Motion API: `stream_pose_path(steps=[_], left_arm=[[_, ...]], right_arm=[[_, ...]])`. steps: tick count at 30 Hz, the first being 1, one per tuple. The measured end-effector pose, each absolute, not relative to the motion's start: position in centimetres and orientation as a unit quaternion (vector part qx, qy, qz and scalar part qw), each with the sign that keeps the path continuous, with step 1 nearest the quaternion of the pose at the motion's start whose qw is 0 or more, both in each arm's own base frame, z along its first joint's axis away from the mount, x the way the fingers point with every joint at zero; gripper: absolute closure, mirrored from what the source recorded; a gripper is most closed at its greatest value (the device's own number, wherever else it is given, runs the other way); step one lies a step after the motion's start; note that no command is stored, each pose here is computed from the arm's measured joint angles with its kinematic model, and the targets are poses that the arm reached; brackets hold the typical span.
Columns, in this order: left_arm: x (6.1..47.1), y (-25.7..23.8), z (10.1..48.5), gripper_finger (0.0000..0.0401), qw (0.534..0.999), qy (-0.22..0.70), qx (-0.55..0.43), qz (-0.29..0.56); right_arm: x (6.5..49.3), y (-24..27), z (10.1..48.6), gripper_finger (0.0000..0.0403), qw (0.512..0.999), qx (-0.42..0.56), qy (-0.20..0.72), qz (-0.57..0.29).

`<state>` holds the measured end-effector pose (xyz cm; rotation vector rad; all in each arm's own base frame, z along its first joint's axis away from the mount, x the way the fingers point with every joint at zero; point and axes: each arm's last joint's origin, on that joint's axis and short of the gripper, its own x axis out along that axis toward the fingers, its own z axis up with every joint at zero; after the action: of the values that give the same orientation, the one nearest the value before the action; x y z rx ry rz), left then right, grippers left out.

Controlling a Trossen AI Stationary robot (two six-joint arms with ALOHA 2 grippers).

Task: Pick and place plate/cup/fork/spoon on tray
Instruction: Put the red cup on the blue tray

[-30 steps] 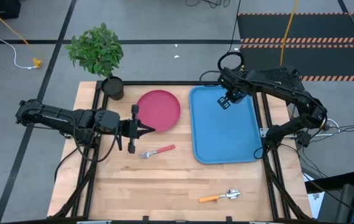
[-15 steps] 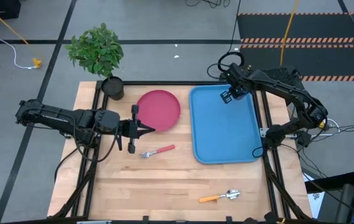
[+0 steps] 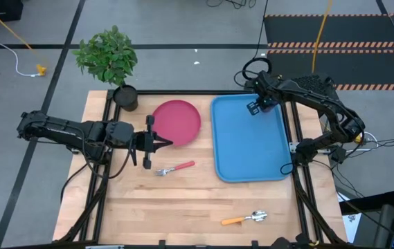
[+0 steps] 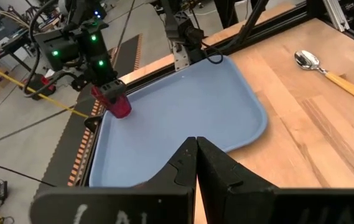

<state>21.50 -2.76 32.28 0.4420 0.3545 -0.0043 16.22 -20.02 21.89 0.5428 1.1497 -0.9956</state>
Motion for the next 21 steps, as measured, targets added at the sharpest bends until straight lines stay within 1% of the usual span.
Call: stream_pose_path(steps=[5, 14, 21], left_arm=[[21.5, -2.8, 32.3, 0.0391, 0.960, 0.175, 0.218, -0.002], [21.5, -2.8, 32.3, 0.0391, 0.960, 0.175, 0.217, -0.002], [21.5, -2.8, 32.3, 0.0391, 0.961, 0.175, 0.216, -0.002]], right_arm=[[16.2, -20.4, 22.0, 0.0392, 0.699, 0.237, 0.503, -0.450], [15.5, -21.0, 22.0, 0.0344, 0.694, 0.238, 0.501, -0.458], [15.7, -21.4, 22.2, 0.0324, 0.707, 0.232, 0.479, -0.466]])
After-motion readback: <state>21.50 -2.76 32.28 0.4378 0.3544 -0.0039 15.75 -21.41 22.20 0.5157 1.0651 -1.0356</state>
